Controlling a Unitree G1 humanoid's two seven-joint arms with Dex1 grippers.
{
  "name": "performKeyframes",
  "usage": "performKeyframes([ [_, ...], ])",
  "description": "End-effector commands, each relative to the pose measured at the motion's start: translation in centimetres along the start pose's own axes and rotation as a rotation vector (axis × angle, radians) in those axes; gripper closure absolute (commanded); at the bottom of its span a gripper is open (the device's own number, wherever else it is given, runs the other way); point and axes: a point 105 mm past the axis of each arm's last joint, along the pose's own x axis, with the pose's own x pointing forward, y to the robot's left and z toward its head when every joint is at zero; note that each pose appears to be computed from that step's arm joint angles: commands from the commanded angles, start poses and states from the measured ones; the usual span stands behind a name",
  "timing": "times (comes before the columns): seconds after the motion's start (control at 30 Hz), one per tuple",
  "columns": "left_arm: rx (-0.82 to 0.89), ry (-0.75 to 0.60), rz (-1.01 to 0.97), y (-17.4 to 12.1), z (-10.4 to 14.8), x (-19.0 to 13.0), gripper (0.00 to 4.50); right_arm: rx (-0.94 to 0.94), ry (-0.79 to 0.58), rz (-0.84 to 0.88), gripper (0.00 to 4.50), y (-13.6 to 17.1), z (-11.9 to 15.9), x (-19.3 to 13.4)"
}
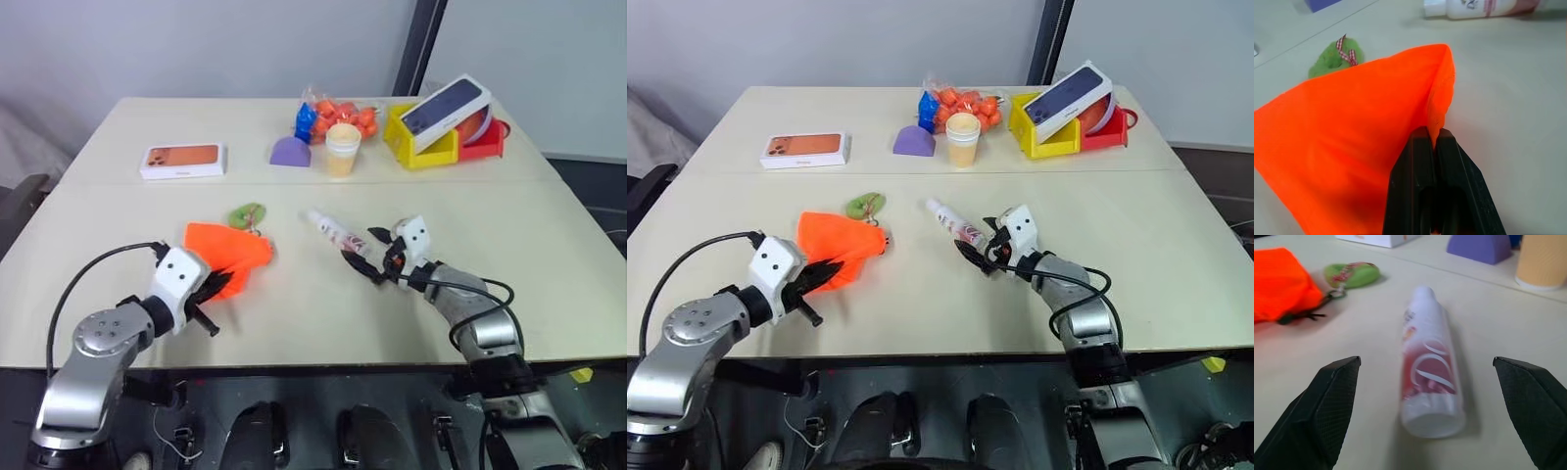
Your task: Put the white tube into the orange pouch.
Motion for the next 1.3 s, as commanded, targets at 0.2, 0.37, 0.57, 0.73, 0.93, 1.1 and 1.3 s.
performKeyframes([
  [0.2,0.008,-0.034,0.005,2.3,1.0,-2.5,4.47,-0.040,-0.008,0.002,0.00,0.0,0.0,1.2],
  [0.37,-0.022,-0.053,-0.048,0.9,1.1,-1.5,4.50,-0.041,-0.018,-0.010,0.52,-0.2,0.0,1.6],
  [0.57,-0.052,-0.078,-0.093,-1.0,1.4,0.3,4.50,-0.061,-0.032,-0.001,1.77,0.0,0.2,1.7],
  [0.73,-0.077,-0.096,-0.113,-1.9,1.6,1.4,4.50,-0.061,-0.043,0.004,1.77,0.1,0.2,1.6],
  [0.93,-0.090,-0.098,-0.125,-2.6,1.4,2.3,4.50,-0.054,-0.051,0.015,3.09,0.5,0.3,1.5],
  [1.1,-0.101,-0.107,-0.135,-3.0,1.5,2.7,4.50,-0.064,-0.055,0.014,3.46,0.5,0.4,1.3],
  [1.3,-0.131,-0.138,-0.125,-3.6,2.0,3.5,4.50,-0.089,-0.122,0.125,3.46,2.2,2.7,-1.2],
])
